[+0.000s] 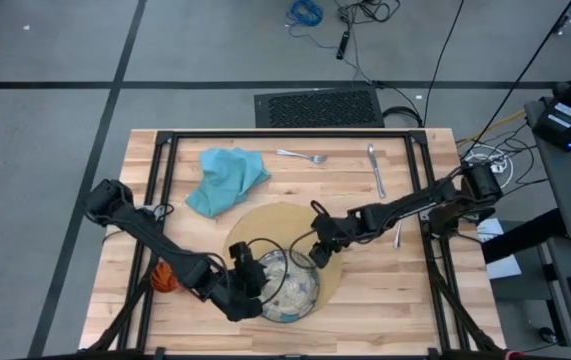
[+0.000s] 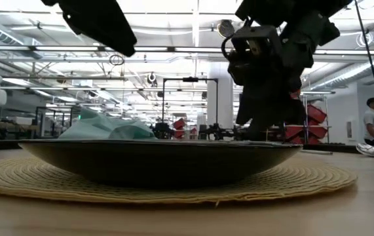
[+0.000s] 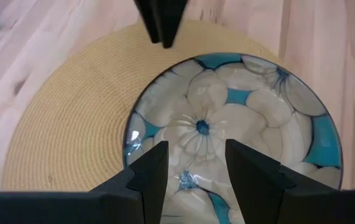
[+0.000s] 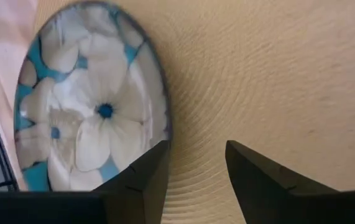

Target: Set table place

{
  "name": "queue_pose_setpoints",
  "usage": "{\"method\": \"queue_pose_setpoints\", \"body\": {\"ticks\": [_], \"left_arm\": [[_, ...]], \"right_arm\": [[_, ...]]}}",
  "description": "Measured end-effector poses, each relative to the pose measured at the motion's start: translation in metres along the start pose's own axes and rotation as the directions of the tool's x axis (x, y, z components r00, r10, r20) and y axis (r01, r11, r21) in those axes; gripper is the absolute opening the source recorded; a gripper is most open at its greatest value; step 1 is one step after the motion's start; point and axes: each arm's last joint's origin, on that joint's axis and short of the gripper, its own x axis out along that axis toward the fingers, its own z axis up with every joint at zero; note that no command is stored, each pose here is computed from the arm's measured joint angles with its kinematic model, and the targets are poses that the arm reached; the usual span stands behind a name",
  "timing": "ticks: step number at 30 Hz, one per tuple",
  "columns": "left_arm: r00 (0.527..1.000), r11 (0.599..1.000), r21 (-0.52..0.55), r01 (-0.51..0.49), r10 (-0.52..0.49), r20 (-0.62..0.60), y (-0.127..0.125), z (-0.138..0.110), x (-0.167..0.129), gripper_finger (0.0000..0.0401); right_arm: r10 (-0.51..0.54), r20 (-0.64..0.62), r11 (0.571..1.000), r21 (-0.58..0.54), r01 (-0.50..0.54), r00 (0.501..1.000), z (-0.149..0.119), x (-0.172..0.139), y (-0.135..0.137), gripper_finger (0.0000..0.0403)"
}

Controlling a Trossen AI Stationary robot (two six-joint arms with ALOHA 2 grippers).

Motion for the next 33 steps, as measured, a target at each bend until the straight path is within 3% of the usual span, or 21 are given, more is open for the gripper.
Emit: {"method": "queue_pose_setpoints", "body": {"ticks": [19, 21, 25, 33], "left_arm": [[1.000, 1.000, -0.015, -0.001, 0.001, 0.000, 0.000, 0.000, 0.000, 0.0145], [1.000, 1.000, -0.012, 0.000, 0.000, 0.000, 0.000, 0.000, 0.000, 0.0145], [1.000, 1.000, -0.011, 0.000, 0.000, -0.001, 0.000, 0.000, 0.000, 0.0145], [1.000, 1.000, -0.007, 0.001, -0.001, -0.001, 0.000, 0.000, 0.000, 0.0145]], "right_arm": [[0.060, -0.066, 0.996, 0.073, -0.055, 0.996, -0.019, 0.037, 0.007, 0.0143], [0.059, -0.072, 0.996, 0.072, -0.054, 0.996, -0.020, 0.040, 0.006, 0.0121], [0.099, -0.067, 0.995, 0.033, -0.097, 0.993, -0.018, 0.041, 0.009, 0.0025], [0.205, -0.010, 0.979, 0.001, -0.205, 0.979, -0.005, 0.026, 0.018, 0.0003]]}}
